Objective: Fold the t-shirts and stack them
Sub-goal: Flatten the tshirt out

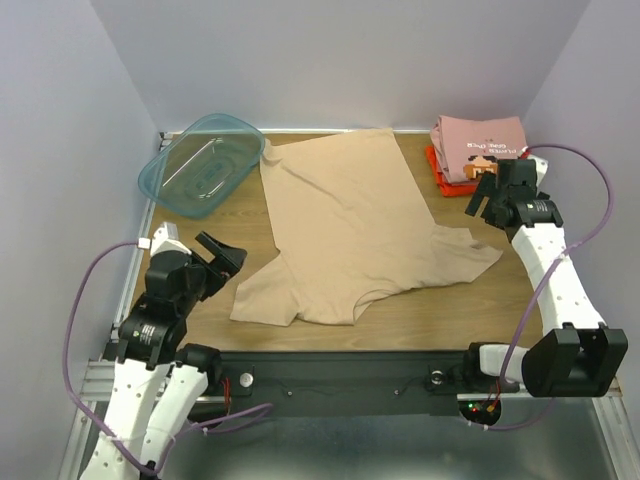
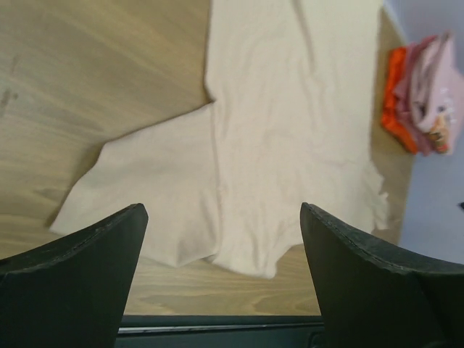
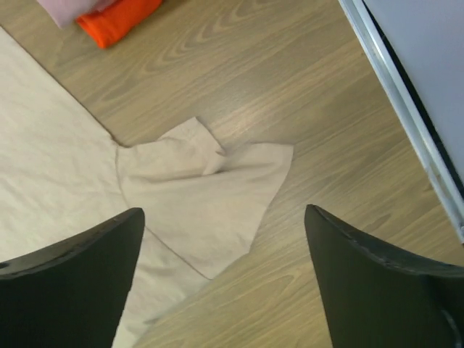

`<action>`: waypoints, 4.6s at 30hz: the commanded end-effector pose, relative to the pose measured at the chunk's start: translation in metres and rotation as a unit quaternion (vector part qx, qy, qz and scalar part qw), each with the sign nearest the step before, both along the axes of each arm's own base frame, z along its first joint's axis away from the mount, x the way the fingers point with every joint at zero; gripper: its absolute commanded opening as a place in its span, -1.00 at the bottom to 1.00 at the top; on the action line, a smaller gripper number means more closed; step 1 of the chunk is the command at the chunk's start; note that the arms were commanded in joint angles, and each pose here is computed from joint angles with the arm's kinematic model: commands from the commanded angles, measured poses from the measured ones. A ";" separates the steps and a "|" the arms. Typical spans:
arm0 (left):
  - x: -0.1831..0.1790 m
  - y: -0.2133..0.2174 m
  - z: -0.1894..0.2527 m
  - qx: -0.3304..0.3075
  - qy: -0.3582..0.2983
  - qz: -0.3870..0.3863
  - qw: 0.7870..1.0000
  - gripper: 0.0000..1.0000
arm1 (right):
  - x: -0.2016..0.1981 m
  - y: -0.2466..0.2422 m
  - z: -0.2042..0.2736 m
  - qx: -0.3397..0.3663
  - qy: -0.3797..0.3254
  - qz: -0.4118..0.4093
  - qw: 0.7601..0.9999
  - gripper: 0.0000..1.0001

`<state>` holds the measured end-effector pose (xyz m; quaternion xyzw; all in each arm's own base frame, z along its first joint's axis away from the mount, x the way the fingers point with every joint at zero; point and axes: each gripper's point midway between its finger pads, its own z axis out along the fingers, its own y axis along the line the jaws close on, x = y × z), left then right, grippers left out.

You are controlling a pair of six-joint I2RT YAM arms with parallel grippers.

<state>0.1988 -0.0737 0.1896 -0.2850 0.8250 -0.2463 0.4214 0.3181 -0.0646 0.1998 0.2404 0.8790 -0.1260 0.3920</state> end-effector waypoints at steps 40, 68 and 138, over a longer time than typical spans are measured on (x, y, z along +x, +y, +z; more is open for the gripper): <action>0.064 -0.162 -0.133 0.079 0.116 -0.201 0.969 0.97 | -0.018 0.090 -0.161 0.213 0.038 0.011 0.976 -0.33; 0.061 -0.128 -0.126 0.110 0.111 -0.148 0.977 0.97 | 0.145 0.314 -0.091 -0.008 0.086 0.272 0.958 0.33; -0.027 -0.299 -0.181 0.364 0.135 -0.301 0.871 -0.11 | 0.062 0.083 0.002 0.098 -0.112 0.018 0.989 -0.99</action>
